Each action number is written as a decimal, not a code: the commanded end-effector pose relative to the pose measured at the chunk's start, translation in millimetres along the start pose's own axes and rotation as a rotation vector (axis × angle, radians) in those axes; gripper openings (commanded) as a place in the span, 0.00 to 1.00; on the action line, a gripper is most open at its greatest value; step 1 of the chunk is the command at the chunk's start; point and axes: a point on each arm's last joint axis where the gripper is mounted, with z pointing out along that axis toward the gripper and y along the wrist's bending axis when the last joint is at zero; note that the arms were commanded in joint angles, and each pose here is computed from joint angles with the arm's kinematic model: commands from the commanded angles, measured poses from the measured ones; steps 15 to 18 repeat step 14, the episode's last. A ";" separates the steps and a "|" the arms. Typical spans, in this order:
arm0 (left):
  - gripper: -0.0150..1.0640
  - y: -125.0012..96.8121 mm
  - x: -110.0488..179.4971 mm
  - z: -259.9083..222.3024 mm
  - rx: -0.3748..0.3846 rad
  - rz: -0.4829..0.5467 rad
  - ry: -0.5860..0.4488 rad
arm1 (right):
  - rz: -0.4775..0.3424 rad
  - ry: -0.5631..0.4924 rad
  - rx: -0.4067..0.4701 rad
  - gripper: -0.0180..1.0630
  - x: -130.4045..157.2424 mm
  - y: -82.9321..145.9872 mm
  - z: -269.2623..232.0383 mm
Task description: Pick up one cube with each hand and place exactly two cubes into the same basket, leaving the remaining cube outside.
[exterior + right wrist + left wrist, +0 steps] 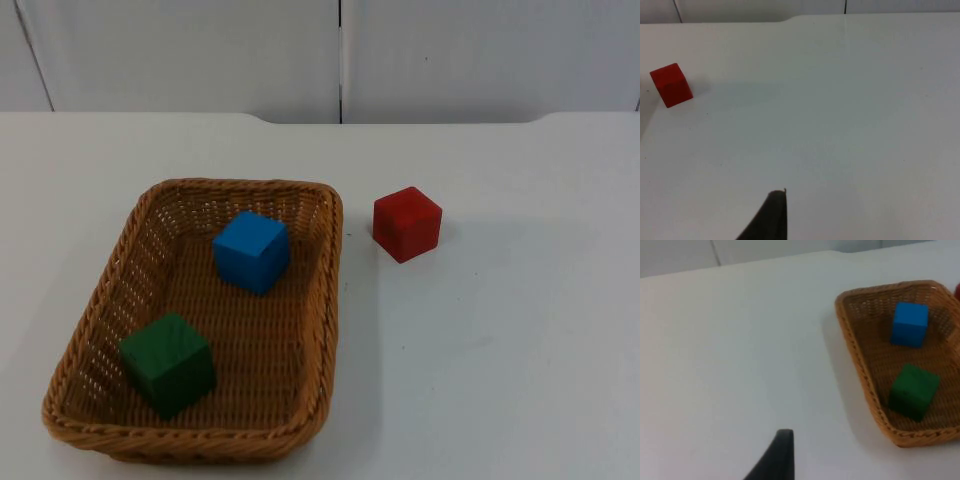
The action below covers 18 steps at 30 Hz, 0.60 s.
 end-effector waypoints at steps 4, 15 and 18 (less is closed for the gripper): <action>0.99 0.0 1.3 0.0 -0.082 -0.039 0.000 | -0.007 -0.008 0.008 0.99 0.0 -0.3 -0.3; 0.99 -0.3 1.5 -0.5 -0.185 -0.091 0.003 | -0.007 -0.008 0.008 0.99 0.0 -0.3 -0.3; 0.99 -0.3 1.5 -0.5 -0.185 -0.091 0.003 | -0.007 -0.008 0.008 0.99 0.0 -0.3 -0.3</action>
